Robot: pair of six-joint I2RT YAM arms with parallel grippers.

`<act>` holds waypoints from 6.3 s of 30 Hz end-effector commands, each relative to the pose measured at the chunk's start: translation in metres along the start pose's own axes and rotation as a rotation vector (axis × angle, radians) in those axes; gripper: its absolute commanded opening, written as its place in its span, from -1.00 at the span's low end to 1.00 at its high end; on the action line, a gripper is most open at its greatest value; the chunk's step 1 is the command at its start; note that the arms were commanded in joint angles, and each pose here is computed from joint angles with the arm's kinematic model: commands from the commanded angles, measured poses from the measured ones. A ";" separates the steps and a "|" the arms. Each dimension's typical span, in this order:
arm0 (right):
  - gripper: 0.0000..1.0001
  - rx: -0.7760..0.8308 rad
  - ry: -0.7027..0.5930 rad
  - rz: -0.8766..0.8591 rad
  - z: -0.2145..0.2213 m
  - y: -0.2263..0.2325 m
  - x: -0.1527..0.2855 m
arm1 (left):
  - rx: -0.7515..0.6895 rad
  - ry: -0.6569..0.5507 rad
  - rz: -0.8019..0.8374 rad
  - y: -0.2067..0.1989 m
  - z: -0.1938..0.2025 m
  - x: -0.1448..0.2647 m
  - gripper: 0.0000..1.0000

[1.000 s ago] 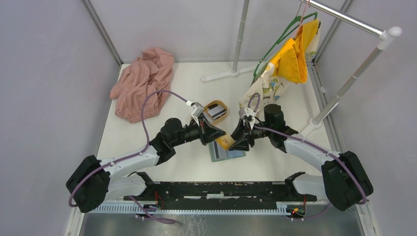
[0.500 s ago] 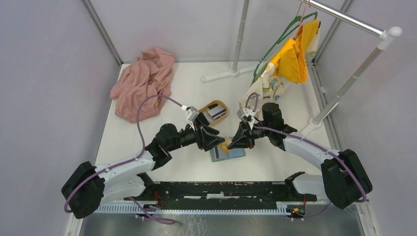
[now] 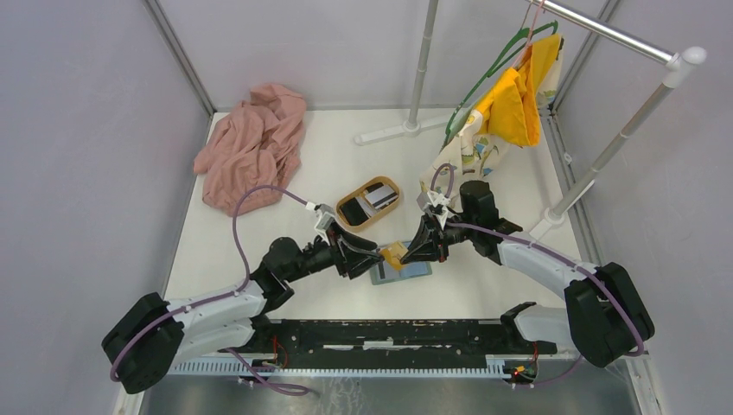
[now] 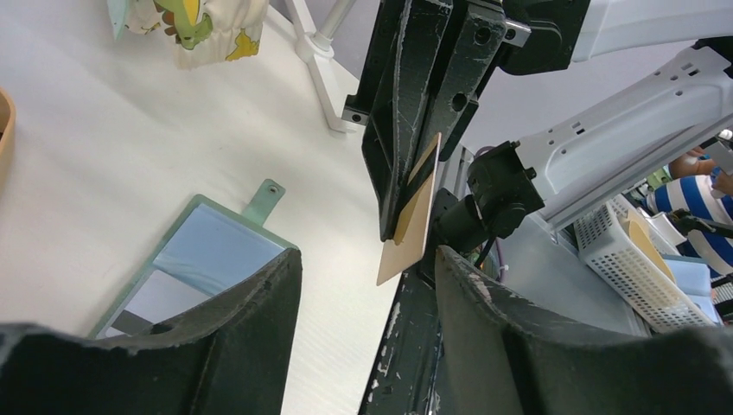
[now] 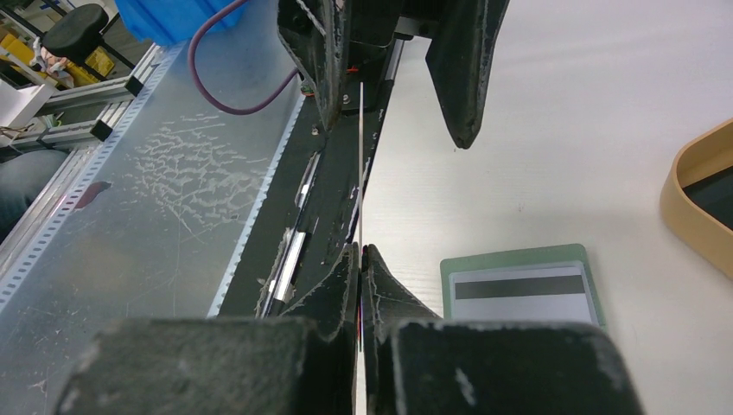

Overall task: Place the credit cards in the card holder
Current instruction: Pick up the credit card from the storage box, then insert the credit card into the card slot.

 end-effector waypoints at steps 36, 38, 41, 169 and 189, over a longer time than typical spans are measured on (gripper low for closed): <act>0.58 0.549 0.445 0.617 0.039 -0.088 0.074 | 0.300 0.171 -0.238 0.044 0.050 0.014 -0.96; 0.57 0.531 0.474 0.609 0.048 -0.092 0.073 | 0.327 0.174 -0.226 0.045 0.055 0.012 -0.97; 0.57 0.525 0.522 0.584 0.053 -0.093 0.073 | 0.364 0.171 -0.190 0.044 0.057 0.008 -0.97; 0.31 0.695 0.562 0.187 0.044 -0.047 -0.004 | 0.576 0.575 -0.328 0.114 0.124 -0.025 -0.82; -0.74 0.755 0.819 0.495 0.056 -0.092 -0.075 | 0.595 0.577 -0.318 0.112 0.124 -0.027 -0.57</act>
Point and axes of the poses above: each gripper's point midway between its finger pads, its own x axis back along the fingers, its own y axis along the line the jaws close on, z = x × y, the point moved 3 cm from there along x, back along the fingers, and after that the axes turned 9 degrees about -x, right-handed, at the moved point
